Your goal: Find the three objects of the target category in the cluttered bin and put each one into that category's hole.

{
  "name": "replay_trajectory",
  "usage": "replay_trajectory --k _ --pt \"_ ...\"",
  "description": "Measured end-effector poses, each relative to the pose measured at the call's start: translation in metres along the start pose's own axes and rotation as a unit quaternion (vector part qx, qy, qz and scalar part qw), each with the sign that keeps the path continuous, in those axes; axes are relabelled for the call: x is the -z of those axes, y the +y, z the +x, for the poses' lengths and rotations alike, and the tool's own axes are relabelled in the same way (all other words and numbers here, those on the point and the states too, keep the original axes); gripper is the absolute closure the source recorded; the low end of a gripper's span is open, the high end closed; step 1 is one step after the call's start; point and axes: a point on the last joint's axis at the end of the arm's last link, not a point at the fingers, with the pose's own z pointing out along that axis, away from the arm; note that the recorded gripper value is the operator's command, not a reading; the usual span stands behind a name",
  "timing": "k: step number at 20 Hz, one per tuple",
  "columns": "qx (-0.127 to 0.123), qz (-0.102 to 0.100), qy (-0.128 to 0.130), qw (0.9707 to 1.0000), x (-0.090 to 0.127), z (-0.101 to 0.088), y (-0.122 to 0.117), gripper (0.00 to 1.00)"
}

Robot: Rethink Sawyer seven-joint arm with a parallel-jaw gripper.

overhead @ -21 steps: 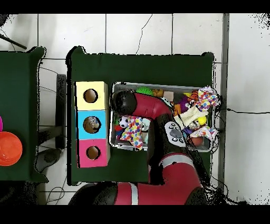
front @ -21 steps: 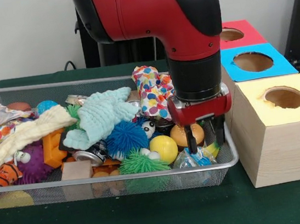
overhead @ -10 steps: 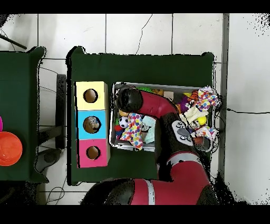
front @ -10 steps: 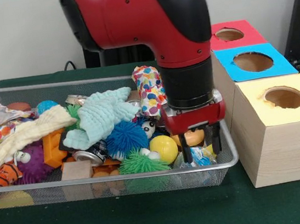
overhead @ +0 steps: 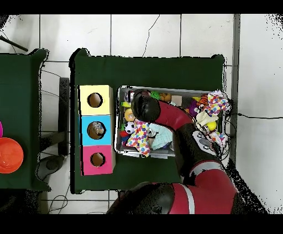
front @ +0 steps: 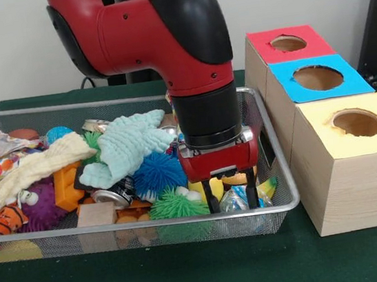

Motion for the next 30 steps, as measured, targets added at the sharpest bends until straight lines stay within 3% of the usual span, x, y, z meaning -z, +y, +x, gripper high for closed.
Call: replay_trajectory --k 11,30 --pt "0.006 -0.012 0.009 0.9999 -0.004 0.009 0.019 0.0" --pt "0.011 -0.013 0.003 0.9998 -0.015 0.018 0.024 0.0"
